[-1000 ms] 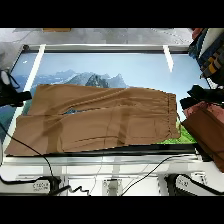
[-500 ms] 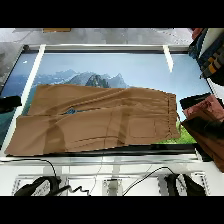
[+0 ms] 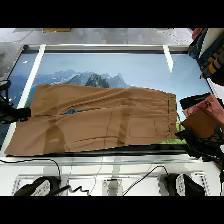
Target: Fold the clothes and pants, and hang the long-sleeved shirts on hangers.
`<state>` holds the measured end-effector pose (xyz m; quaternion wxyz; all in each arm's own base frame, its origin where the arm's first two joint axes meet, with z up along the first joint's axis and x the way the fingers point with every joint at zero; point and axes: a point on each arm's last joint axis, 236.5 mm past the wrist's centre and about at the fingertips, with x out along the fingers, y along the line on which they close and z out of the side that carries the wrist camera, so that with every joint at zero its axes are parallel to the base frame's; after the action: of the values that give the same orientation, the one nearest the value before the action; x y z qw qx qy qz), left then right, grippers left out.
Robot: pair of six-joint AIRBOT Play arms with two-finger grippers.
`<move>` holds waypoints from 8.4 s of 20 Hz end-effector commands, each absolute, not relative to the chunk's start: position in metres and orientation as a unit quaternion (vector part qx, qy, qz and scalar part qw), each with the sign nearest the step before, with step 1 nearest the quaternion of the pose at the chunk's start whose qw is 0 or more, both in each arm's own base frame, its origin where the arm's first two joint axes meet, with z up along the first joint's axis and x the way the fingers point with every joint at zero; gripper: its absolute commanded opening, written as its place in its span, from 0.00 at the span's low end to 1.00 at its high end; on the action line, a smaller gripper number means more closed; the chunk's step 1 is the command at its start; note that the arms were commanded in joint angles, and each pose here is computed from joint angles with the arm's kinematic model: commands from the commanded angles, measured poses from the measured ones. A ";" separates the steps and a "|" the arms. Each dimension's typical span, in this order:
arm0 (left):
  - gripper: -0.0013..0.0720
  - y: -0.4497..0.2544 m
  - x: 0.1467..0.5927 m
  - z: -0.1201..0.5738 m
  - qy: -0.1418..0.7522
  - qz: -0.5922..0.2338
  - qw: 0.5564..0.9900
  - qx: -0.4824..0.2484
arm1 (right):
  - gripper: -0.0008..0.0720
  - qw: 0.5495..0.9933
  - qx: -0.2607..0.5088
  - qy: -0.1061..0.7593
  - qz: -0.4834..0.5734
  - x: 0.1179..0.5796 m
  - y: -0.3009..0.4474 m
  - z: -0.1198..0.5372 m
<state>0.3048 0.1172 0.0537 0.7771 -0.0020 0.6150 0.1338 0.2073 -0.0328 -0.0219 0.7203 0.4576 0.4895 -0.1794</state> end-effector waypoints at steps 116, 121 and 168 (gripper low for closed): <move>0.97 0.197 0.573 0.047 0.298 0.206 0.867 -0.342 | 0.95 0.818 0.509 0.211 -0.165 0.536 -0.112 0.037; 0.84 0.212 0.449 -0.008 0.526 0.227 0.758 -0.312 | 0.95 0.857 0.436 0.243 -0.131 0.531 -0.101 0.051; 0.95 0.160 0.529 -0.089 0.346 0.200 0.813 -0.425 | 0.95 0.896 0.331 0.273 -0.111 0.526 -0.102 0.045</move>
<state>0.5141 0.1670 -0.0855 0.8086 -0.4300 0.3409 0.2121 0.5261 -0.1032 0.0449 0.8969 0.3304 0.2713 -0.1131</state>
